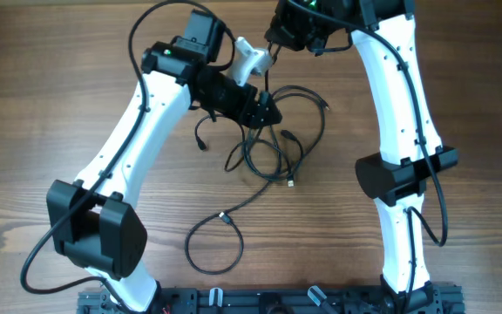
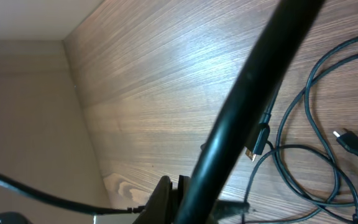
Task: Untangle cables
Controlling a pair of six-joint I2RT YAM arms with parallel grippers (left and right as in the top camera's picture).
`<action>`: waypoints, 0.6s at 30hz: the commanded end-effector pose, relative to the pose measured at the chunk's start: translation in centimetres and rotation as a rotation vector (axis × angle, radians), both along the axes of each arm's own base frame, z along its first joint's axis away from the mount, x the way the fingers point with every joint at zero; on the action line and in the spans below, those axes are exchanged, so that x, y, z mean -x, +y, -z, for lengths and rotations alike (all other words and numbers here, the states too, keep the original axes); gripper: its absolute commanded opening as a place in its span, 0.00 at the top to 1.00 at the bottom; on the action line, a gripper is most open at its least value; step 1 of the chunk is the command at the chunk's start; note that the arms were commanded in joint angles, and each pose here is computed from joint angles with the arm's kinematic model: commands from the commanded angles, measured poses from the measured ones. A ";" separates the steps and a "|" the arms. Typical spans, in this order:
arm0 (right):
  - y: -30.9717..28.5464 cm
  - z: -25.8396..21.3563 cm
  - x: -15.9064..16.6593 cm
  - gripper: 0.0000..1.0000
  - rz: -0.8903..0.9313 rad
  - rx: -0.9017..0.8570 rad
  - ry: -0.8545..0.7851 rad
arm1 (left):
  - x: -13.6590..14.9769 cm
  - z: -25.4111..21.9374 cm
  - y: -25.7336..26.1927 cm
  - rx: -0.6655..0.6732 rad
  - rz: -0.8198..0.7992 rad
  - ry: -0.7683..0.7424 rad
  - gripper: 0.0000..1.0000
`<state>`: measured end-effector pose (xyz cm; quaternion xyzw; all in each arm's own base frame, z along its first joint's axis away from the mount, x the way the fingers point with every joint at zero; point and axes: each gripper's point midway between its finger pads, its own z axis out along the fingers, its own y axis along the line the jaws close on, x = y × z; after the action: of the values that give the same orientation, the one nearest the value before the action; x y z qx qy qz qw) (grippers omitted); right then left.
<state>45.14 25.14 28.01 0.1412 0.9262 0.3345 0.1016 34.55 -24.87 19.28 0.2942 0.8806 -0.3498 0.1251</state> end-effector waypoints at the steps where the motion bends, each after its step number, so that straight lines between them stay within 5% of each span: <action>1: 0.6 0.5 0.0 0.96 -0.005 -0.018 0.023 | -0.3 0.5 0.2 -0.040 0.009 -0.030 0.49; 2: 0.7 0.4 0.0 0.96 -0.005 -0.019 0.020 | -0.3 0.5 0.2 -0.041 0.008 -0.029 0.61; 6: 1.3 -0.1 0.2 0.96 -0.007 -0.071 0.042 | -0.3 0.6 0.2 -0.041 0.008 -0.027 0.62; 8: 1.4 -1.0 -0.2 0.96 0.001 -0.144 0.060 | -0.4 0.5 0.3 -0.040 0.004 -0.031 0.82; 14: 0.3 -1.9 -0.8 0.95 0.042 -0.233 0.111 | -1.4 0.0 1.1 -0.001 -0.059 -0.003 0.70; 18: 0.2 -1.8 -0.7 0.96 0.042 -0.229 0.116 | -1.5 -0.1 0.9 0.009 -0.055 -0.008 0.91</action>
<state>46.13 24.59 30.05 0.1916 0.8869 0.4163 0.0583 36.00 -23.72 19.24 0.2707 0.8899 -0.3393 0.1403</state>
